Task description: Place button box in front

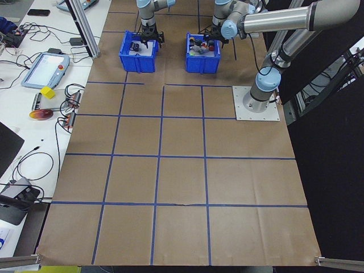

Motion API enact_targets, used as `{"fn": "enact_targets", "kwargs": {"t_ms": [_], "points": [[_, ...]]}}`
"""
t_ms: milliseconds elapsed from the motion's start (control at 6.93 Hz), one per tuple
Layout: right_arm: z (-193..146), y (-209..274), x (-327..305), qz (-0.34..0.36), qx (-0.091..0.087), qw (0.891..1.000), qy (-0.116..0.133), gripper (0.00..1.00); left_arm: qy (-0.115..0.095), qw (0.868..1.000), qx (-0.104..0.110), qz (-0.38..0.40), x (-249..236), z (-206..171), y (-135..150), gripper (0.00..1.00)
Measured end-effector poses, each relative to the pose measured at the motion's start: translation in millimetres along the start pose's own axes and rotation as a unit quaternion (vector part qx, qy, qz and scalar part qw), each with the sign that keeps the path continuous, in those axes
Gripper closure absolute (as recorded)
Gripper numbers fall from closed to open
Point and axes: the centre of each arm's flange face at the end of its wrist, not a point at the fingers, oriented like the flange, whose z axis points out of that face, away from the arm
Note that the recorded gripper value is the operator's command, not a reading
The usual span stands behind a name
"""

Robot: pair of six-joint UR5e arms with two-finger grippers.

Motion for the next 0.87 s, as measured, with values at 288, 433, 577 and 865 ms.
{"fn": "enact_targets", "kwargs": {"t_ms": [288,433,577,865], "points": [[-1.1,0.8,1.4,-0.001,-0.005,1.0,0.005,0.93,-0.008,1.0,0.001,-0.006,-7.5,12.4,5.8,0.04],[-6.9,2.2,3.1,-0.001,-0.008,1.0,0.016,0.94,-0.018,1.0,0.003,-0.007,-10.2,21.0,8.6,0.04],[-16.7,4.0,4.8,0.0,-0.007,1.0,0.029,0.95,-0.027,1.0,0.005,-0.009,-12.3,29.0,12.5,0.07],[-45.0,20.1,7.9,0.003,-0.013,0.998,0.056,0.95,-0.032,0.999,0.007,-0.012,-10.9,44.9,22.6,0.45]]}}
